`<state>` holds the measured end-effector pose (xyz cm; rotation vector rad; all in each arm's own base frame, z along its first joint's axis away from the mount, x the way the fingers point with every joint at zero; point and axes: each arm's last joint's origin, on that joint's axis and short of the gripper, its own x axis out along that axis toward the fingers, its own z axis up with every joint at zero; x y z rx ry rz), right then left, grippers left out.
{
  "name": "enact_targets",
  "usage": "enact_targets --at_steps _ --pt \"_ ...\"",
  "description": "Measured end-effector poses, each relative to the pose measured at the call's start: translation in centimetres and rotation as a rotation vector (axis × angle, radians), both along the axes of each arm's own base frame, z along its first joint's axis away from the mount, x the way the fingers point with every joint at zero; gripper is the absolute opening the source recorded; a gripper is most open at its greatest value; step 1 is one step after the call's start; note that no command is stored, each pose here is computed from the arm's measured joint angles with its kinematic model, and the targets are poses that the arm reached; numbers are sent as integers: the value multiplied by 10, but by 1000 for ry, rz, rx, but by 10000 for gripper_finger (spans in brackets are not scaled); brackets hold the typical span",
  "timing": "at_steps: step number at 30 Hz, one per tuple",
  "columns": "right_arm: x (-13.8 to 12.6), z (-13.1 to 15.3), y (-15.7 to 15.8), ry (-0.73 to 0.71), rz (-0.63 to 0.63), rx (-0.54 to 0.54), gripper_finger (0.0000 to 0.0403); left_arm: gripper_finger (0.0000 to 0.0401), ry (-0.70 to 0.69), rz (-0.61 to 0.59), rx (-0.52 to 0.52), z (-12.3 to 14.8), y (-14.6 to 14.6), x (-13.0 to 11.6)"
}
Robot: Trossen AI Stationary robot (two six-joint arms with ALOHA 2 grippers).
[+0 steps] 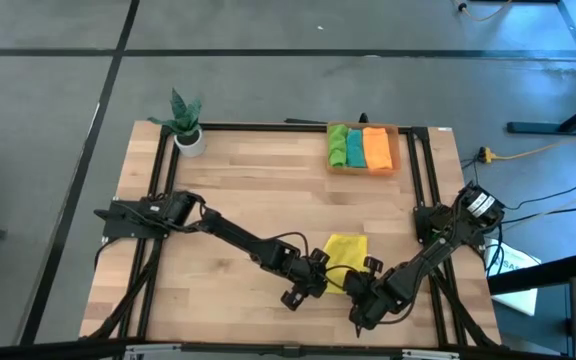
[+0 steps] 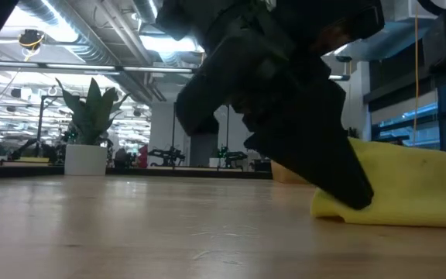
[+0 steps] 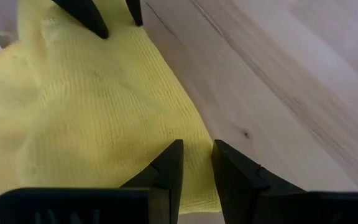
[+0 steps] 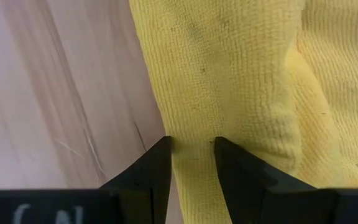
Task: Roll microfiber towels into tight, uniform cylinder then place into a basket
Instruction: Fold the yellow towel
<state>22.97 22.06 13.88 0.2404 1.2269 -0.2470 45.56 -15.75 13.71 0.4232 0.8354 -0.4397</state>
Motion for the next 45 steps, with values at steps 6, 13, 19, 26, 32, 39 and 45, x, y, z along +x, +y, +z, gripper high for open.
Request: enact_targets --at_steps 6,13,19,26,32,39,45 --pt "0 0 0 -2 0 3 126 78 -12 28 27 0 1 0" --pt "1 0 1 -10 0 10 126 78 -5 36 35 -14 -2 3" --pt "1 1 2 -15 1 18 126 77 3 62 23 -18 -3 3" --pt "3 1 3 -27 -1 40 126 12 22 77 21 -20 -3 2" --pt "3 1 4 -28 0 50 125 2 34 80 -5 -20 1 3" --pt "4 -2 5 -15 50 39 99 0 100 133 -106 -14 15 9" --pt "5 -12 6 1 53 3 92 0 122 135 -144 -14 24 11"
